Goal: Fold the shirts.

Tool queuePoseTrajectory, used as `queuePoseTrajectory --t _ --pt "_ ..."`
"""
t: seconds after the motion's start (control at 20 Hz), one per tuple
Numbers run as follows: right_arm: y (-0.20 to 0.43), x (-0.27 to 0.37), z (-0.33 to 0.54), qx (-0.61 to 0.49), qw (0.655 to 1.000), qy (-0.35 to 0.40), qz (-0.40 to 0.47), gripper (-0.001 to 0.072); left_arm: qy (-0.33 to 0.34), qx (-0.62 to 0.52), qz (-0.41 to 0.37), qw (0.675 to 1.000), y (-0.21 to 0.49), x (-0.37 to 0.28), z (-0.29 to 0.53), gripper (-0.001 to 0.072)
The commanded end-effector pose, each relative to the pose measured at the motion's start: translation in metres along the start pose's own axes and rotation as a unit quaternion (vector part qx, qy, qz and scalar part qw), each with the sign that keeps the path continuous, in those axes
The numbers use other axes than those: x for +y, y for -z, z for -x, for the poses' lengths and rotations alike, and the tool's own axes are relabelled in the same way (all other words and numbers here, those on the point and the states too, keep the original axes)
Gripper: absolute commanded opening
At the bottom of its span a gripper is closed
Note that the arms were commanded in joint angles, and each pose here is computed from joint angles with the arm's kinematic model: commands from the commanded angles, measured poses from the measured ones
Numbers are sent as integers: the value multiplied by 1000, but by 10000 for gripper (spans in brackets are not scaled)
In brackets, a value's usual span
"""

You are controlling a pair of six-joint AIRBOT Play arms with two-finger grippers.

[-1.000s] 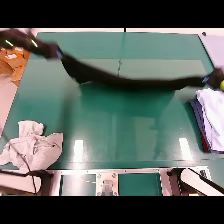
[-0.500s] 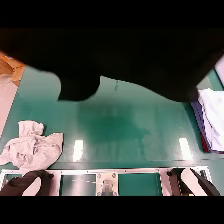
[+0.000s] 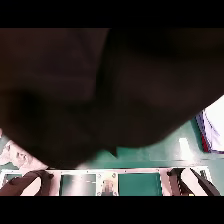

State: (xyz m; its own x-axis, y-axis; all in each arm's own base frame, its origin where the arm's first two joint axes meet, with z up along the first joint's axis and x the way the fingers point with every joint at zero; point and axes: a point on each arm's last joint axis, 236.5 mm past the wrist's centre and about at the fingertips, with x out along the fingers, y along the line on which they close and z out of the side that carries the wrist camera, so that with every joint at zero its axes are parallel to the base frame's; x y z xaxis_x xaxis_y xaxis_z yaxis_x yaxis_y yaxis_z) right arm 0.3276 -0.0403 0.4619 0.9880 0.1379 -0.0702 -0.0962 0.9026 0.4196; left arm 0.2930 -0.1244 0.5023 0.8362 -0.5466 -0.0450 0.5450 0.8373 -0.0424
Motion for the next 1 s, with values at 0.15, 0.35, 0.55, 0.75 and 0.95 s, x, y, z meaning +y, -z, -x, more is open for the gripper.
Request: queuePoseTrajectory --t 0.15,0.35,0.55,0.75,0.95 --pt "217 -110 -152 200 972 9 -125 17 -2 230 200 952 228 114 -159 27" --pt "353 -179 -207 300 931 65 -198 17 11 326 290 900 379 148 -218 28" --pt "426 -220 -232 352 897 89 -253 16 -21 347 333 877 452 173 -241 27" --pt "425 -227 -263 346 896 71 -269 17 -56 307 340 887 448 196 -255 27" --pt "381 -217 -289 315 915 41 -250 17 -53 267 342 899 417 202 -266 27"
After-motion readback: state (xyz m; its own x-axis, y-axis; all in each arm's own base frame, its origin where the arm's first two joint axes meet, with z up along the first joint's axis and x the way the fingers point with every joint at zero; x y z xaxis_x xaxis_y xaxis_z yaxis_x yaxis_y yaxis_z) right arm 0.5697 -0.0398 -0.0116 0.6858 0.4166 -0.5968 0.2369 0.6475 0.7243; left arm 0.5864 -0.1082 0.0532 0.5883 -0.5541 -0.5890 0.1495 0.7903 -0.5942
